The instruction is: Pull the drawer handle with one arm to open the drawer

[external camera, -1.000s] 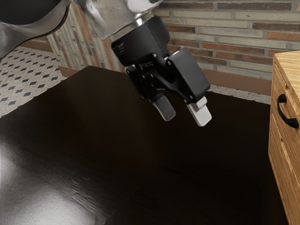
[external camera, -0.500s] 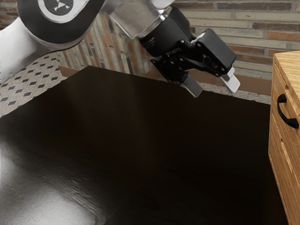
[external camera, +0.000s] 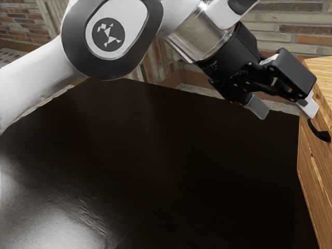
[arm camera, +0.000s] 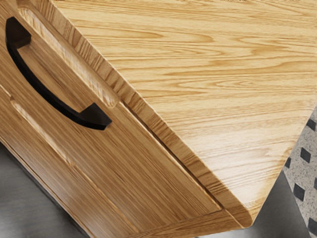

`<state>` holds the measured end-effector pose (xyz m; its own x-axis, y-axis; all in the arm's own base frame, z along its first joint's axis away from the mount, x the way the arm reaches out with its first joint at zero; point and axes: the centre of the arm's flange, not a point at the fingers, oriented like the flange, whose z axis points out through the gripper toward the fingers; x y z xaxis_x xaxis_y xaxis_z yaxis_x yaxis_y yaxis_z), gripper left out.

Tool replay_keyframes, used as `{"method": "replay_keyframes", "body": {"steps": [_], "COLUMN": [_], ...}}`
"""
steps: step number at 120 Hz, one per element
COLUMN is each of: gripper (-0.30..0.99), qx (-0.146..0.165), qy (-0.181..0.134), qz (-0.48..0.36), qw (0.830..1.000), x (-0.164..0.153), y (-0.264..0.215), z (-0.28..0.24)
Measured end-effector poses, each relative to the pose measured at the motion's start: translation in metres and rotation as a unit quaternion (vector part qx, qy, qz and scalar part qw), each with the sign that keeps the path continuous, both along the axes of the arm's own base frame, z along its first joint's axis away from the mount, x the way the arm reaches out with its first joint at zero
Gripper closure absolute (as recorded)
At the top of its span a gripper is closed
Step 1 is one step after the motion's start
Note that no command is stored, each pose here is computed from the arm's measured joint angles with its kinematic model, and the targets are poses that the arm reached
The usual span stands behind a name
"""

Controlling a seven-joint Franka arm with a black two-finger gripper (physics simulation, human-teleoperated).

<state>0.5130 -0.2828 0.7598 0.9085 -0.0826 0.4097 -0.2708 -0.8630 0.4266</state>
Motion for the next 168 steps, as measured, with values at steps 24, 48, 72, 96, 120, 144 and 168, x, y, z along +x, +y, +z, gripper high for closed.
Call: {"method": "replay_keyframes", "body": {"steps": [24, 48, 72, 96, 120, 144, 168], "gripper": [0.00, 0.00, 0.00, 0.00, 0.00, 0.00, 0.00], "qx": [0.009, 0.011, 0.003, 0.010, 0.044, 0.048, 0.041], "qy": [0.000, 0.000, 0.008, 0.005, -0.006, 0.007, 0.012], "qz": [0.018, 0.023, 0.025, 0.044, 0.047, 0.065, 0.077], "qw": [1.000, 1.000, 1.000, 0.999, 0.998, 0.997, 0.996], "x": [0.015, 0.015, 0.019, 0.027, 0.022, 0.035, 0.041], "y": [0.009, 0.002, -0.009, -0.001, -0.011, -0.006, -0.006], "z": [-0.014, -0.021, -0.032, -0.035, -0.031, -0.041, -0.042]}}
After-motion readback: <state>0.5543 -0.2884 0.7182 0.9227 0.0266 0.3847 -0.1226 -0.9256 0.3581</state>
